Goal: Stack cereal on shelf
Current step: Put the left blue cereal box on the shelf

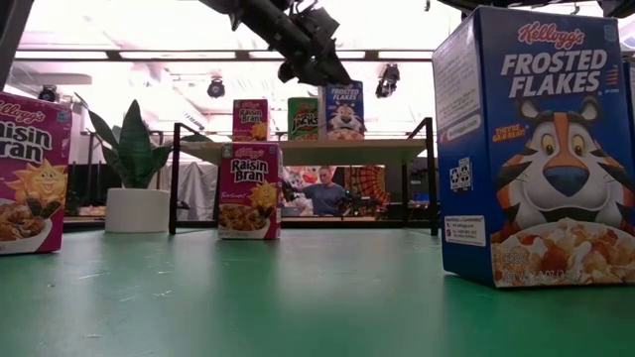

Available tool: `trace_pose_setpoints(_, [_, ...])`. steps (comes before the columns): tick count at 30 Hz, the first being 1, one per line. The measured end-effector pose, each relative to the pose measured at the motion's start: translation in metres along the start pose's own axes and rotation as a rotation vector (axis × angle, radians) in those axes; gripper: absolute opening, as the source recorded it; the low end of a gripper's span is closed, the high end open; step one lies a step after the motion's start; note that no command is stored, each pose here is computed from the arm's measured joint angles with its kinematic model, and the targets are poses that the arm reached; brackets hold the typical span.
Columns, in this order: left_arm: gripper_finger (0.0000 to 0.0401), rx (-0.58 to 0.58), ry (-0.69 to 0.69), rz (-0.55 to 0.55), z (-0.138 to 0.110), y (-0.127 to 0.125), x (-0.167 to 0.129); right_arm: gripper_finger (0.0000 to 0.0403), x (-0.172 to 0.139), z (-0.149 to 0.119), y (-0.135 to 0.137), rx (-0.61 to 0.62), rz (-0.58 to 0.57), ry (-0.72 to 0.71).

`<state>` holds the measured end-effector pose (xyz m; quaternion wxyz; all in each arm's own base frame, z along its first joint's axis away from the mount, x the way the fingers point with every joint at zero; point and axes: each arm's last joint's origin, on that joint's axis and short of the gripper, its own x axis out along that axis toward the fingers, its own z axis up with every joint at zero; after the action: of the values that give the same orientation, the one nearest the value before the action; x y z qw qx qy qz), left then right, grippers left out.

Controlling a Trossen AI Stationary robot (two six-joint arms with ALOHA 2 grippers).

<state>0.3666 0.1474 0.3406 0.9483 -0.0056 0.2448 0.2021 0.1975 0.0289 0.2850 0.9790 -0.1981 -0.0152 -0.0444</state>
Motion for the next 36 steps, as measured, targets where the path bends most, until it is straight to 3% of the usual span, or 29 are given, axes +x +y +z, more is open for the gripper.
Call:
trace_pose_setpoints(9, [0.02,0.009,0.026,-0.005,-0.001,-0.001,-0.004,0.0013,0.0,0.0,0.0,0.0,0.0,0.001])
trace_pose_setpoints(18, [0.0236,0.024,0.087,-0.01,-0.004,-0.001,-0.007,0.0013,0.0,0.0,0.0,-0.001,-0.001,0.001])
trace_pose_setpoints(27, [0.0243,0.041,0.135,-0.016,0.02,0.001,-0.031,0.0013,0.0,-0.001,-0.002,-0.007,-0.056,0.026])
trace_pose_setpoints(36, [0.0243,0.084,0.033,-0.008,0.055,0.005,-0.058,0.0013,0.0,-0.001,-0.002,-0.021,-0.056,0.026])
